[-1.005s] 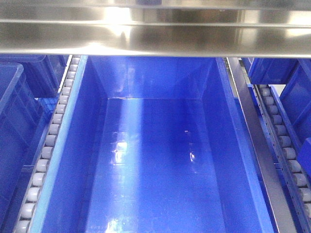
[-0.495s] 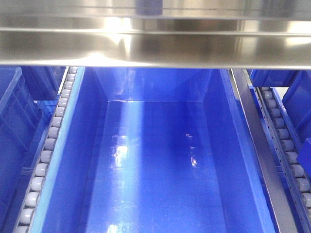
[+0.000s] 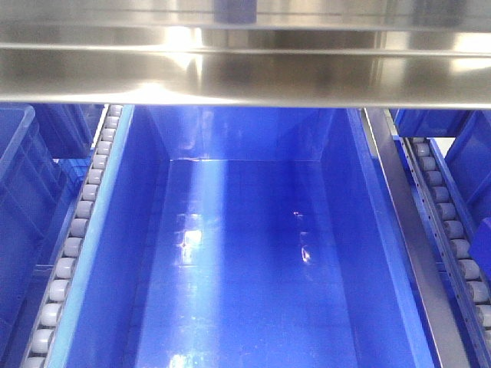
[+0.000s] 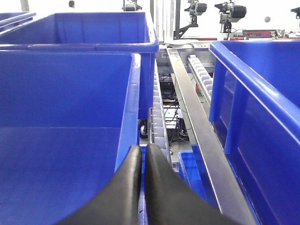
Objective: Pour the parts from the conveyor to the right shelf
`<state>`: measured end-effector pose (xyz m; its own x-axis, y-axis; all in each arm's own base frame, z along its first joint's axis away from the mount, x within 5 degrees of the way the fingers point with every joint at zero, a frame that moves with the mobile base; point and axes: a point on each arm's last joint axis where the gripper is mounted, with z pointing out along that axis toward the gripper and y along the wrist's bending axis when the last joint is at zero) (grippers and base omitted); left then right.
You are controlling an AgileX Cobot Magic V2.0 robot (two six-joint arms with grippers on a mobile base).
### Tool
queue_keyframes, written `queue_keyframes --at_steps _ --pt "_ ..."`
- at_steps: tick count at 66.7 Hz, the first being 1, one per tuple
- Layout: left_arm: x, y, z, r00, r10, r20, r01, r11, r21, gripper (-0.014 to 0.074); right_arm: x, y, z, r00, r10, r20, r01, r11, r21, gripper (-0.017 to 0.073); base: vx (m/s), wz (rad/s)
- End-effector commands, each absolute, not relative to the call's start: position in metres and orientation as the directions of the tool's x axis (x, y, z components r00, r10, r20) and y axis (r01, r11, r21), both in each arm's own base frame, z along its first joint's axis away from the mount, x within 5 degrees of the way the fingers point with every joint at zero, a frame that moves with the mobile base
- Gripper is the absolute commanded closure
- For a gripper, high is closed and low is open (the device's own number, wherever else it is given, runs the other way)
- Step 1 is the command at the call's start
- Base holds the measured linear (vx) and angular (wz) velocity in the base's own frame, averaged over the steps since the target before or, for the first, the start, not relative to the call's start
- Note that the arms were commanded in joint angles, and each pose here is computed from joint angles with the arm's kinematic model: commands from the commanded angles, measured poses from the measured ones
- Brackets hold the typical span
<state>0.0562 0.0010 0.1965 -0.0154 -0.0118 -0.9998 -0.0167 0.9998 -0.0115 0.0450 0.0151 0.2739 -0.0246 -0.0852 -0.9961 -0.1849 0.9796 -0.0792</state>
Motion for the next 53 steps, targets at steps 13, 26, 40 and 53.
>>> queue_keyframes --at_steps 13,26,40,53 --pt "0.054 0.001 0.212 0.088 -0.024 -0.996 -0.014 1.0 -0.025 0.06 0.046 0.012 0.288 0.053 -0.073 -0.996 -0.143 0.986 -0.08 0.0567 0.0 0.0" --pt "0.054 0.001 0.212 0.088 -0.024 -0.996 -0.014 1.0 -0.025 0.06 0.046 0.012 0.288 0.054 -0.073 -0.996 -0.142 0.987 -0.08 0.0567 0.0 0.0" --pt "0.054 0.001 0.212 0.089 -0.024 -0.996 -0.014 1.0 -0.025 0.06 0.045 0.012 0.289 0.061 -0.068 -0.996 -0.141 0.987 -0.076 0.0567 0.0 0.0" --pt "0.054 0.001 0.212 0.09 -0.024 -0.996 -0.014 1.0 -0.025 0.06 0.05 0.015 0.31 0.022 -0.063 -0.998 -0.171 0.983 -0.065 0.0564 0.0 0.0"
